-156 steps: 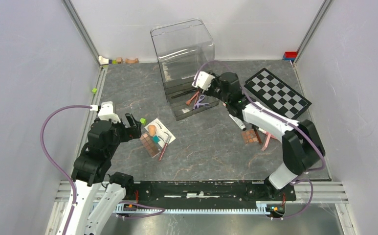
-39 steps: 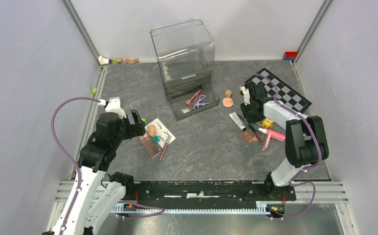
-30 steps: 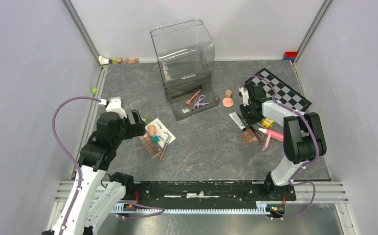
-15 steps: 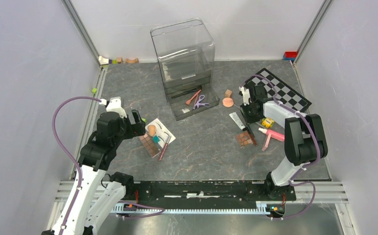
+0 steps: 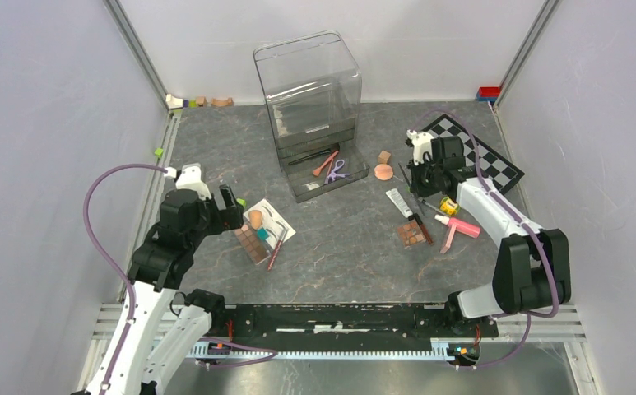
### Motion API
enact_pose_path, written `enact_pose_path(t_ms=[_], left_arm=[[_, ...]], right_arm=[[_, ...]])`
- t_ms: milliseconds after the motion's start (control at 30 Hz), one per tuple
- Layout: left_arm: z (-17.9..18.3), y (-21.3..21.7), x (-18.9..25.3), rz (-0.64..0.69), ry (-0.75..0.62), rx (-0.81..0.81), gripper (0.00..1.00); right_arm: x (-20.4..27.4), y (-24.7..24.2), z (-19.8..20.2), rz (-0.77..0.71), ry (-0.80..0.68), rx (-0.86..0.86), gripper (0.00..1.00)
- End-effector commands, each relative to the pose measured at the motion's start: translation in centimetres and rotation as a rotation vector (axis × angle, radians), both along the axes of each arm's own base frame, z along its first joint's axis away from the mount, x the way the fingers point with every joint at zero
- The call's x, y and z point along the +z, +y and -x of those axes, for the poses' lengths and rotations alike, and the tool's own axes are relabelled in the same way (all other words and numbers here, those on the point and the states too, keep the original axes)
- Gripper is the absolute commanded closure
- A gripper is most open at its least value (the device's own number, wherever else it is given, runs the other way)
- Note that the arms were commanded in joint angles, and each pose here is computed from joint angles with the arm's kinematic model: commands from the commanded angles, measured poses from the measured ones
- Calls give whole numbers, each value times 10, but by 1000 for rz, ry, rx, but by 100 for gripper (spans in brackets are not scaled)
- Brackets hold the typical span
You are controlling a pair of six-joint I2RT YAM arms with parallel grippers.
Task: Organize the makeup
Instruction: Pick up the makeup brush from the center of the board.
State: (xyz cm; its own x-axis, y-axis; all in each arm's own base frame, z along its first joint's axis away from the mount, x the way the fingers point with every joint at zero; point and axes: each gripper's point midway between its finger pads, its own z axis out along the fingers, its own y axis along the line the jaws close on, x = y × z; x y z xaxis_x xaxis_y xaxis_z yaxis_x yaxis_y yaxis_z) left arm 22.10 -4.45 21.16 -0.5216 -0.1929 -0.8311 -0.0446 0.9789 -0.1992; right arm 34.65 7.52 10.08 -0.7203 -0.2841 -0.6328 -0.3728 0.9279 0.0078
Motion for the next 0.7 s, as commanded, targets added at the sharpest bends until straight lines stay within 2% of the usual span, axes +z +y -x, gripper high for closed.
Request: enact_pose_path(t_ms=[0, 133, 300, 500, 667], left_arm=[[0, -1, 39, 66, -90, 23, 0], [1, 0, 36, 64, -101, 29, 0], [-1, 2, 18, 42, -76, 33, 0], [-6, -3, 11, 42, -51, 15, 0], [-8, -3, 6, 37, -30, 15, 0]], right_arm=[[17, 35, 3, -173, -65, 110, 100], [34, 79, 10, -358, -122, 260, 100], [49, 124, 23, -446, -145, 425, 100], [37, 178, 38, -313, -163, 612, 100], [32, 212, 35, -184, -236, 724, 99]])
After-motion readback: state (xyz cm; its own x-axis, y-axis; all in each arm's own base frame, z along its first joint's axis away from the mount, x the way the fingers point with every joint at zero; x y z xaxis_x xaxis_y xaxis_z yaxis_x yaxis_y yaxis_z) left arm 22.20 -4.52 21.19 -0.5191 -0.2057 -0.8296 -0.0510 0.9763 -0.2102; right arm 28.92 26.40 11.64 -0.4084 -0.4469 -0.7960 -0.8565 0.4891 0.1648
